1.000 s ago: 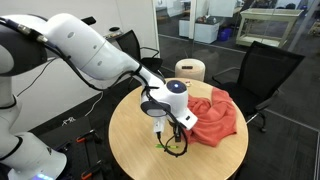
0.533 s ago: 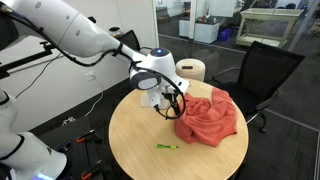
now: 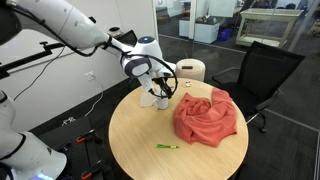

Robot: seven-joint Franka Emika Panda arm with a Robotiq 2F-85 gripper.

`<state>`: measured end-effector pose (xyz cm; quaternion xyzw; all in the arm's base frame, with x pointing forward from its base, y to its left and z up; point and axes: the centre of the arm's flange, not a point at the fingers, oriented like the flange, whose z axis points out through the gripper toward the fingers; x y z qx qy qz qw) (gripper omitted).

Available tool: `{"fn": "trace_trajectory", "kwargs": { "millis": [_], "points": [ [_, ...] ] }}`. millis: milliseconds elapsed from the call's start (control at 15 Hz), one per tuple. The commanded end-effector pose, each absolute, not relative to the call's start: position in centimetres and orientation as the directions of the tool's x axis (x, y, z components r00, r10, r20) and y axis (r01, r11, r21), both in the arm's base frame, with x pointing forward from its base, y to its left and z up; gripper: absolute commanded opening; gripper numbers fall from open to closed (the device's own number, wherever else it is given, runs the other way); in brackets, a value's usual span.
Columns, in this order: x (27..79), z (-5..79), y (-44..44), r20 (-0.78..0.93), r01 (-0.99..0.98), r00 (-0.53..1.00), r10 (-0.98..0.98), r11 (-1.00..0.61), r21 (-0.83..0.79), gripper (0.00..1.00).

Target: Put the pen on the table and move the mug to the right

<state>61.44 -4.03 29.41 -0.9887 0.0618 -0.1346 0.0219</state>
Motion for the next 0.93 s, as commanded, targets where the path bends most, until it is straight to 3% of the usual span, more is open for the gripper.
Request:
{"fn": "trace_trajectory", "kwargs": {
  "millis": [0,867],
  "points": [
    [61.8,27.8,-2.2,0.309,-0.090,0.945,-0.104,-0.994,-0.057,1.00],
    [63.4,23.4,3.0,0.285,-0.037,0.958,-0.042,-0.999,-0.023,1.00]
  ]
}}
